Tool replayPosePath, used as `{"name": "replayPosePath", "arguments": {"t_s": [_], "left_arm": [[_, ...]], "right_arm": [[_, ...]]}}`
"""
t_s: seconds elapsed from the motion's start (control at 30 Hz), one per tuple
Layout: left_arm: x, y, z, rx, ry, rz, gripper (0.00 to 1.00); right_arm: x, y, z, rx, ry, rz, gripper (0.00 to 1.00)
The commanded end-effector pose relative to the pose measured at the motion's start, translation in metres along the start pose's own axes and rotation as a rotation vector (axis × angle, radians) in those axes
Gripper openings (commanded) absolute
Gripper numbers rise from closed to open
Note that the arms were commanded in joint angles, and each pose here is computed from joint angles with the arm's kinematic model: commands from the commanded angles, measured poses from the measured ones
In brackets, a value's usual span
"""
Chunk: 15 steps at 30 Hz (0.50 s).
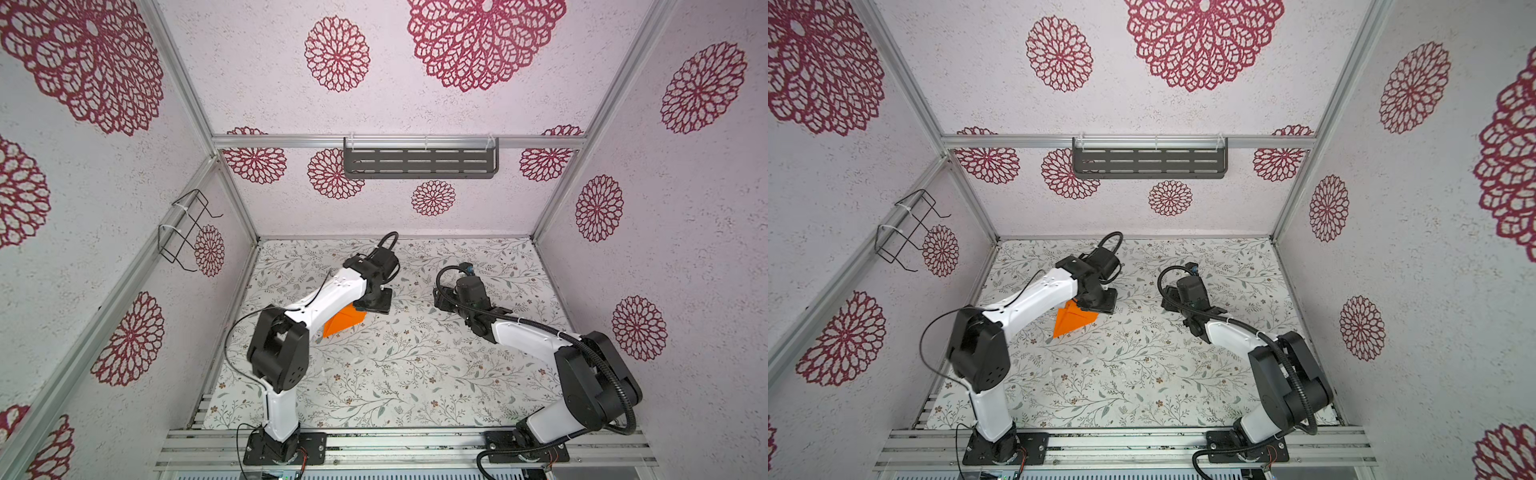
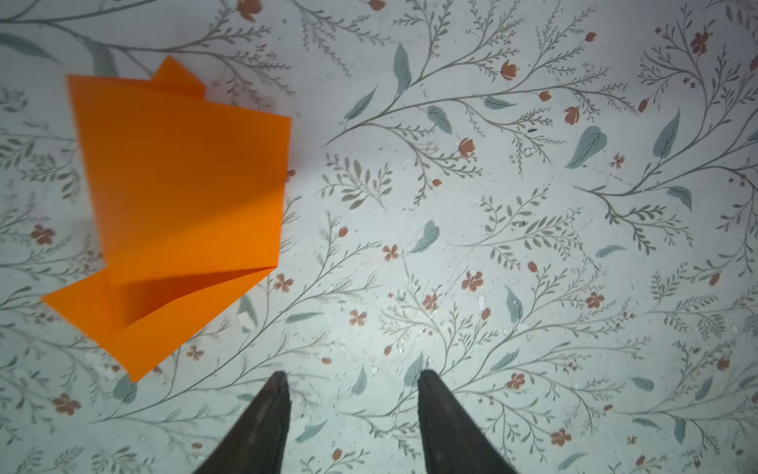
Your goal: Fold a paper plane with a square sheet of paper (pick it up from the middle)
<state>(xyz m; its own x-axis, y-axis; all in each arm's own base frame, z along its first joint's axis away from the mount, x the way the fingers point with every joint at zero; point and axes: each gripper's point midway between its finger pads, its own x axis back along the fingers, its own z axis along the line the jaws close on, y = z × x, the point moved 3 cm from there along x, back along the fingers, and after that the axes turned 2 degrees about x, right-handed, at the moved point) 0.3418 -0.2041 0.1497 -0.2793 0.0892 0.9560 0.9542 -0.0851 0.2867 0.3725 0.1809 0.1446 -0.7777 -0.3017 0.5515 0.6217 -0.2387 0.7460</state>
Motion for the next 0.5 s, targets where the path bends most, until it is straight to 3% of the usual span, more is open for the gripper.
{"name": "replayPosePath", "arguments": {"t_s": [0.0,0.17,0.47], "left_arm": [[-0.01,-0.002,0.046,0.059,0.065,-0.038,0.63],[-0.028,-0.019,0.111,0.187,0.208,-0.016,0.7],[-0.069,-0.004,0.147,0.296,0.248,0.002,0.67]], "right_arm": [[-0.003,0.007,0.01,-0.035,0.056,-0.01,0.65],[-0.013,-0.001,0.02,-0.045,0.097,0.027,0.65],[-0.021,-0.005,0.033,-0.044,0.126,0.053,0.65]]}}
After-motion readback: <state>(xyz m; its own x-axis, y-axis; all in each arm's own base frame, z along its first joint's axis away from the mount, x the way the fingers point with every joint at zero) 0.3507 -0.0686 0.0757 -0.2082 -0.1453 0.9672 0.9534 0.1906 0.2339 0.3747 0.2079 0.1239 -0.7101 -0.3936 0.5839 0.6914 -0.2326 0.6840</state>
